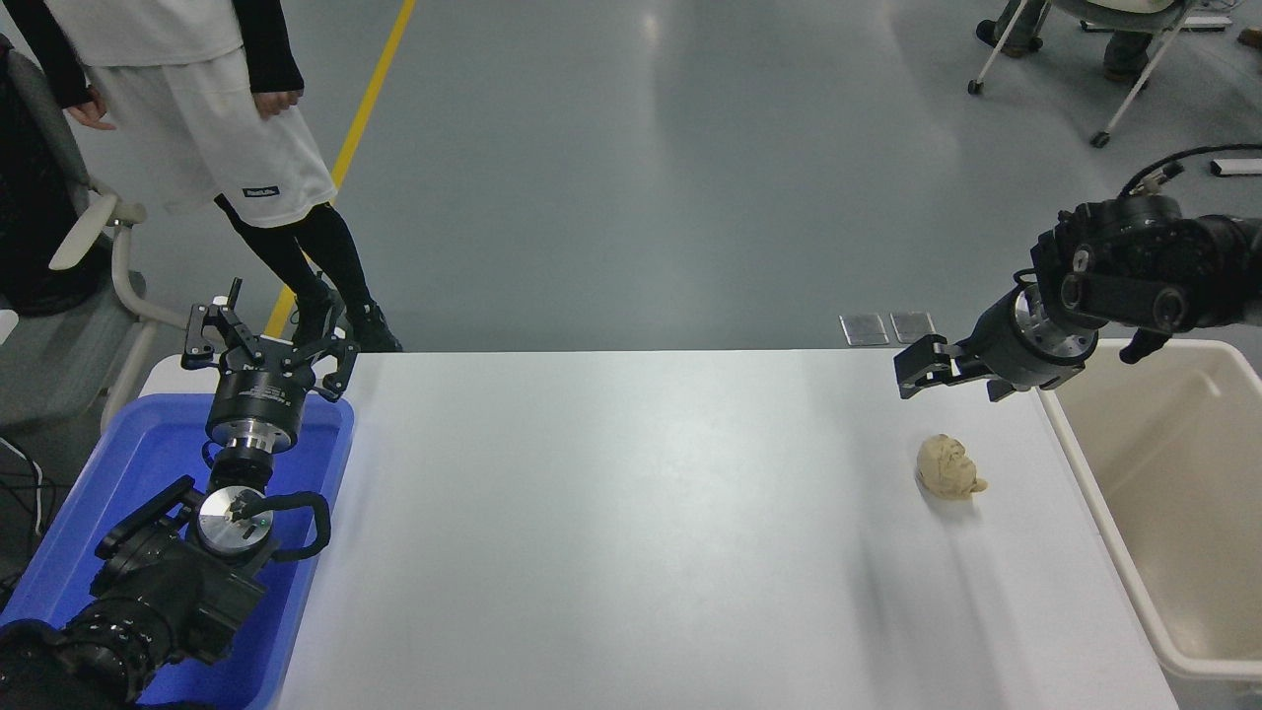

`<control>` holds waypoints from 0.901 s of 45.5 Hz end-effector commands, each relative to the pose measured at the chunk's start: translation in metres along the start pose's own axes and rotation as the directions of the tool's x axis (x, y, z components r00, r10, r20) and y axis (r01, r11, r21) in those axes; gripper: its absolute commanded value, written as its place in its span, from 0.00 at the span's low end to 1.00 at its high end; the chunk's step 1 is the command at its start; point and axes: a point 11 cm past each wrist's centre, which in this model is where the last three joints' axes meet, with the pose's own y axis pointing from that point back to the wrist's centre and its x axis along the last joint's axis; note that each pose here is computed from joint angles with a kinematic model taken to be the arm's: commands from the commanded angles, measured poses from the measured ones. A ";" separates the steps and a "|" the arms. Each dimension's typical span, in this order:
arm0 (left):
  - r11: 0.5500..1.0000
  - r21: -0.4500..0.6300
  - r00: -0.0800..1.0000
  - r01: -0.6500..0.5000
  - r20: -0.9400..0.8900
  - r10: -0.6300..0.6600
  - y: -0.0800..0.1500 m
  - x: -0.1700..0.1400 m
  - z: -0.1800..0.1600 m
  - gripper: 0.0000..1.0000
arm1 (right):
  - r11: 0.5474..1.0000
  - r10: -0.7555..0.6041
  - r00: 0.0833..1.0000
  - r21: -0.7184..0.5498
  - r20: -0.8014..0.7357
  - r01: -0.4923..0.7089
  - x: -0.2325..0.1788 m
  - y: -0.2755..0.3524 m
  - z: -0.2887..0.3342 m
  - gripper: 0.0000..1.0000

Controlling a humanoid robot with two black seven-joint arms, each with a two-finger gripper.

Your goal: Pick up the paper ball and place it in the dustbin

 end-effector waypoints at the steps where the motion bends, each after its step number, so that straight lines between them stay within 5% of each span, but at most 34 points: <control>1: 1.000 0.000 1.000 0.000 -0.001 0.000 0.000 0.000 0.000 0.99 | 0.999 0.041 0.998 -0.026 0.056 -0.039 -0.003 -0.025 0.023 1.00; 41: 1.000 0.000 1.000 0.001 0.000 -0.001 0.000 0.000 0.000 0.99 | 0.976 0.217 0.974 -0.021 0.059 -0.216 -0.058 -0.097 0.032 1.00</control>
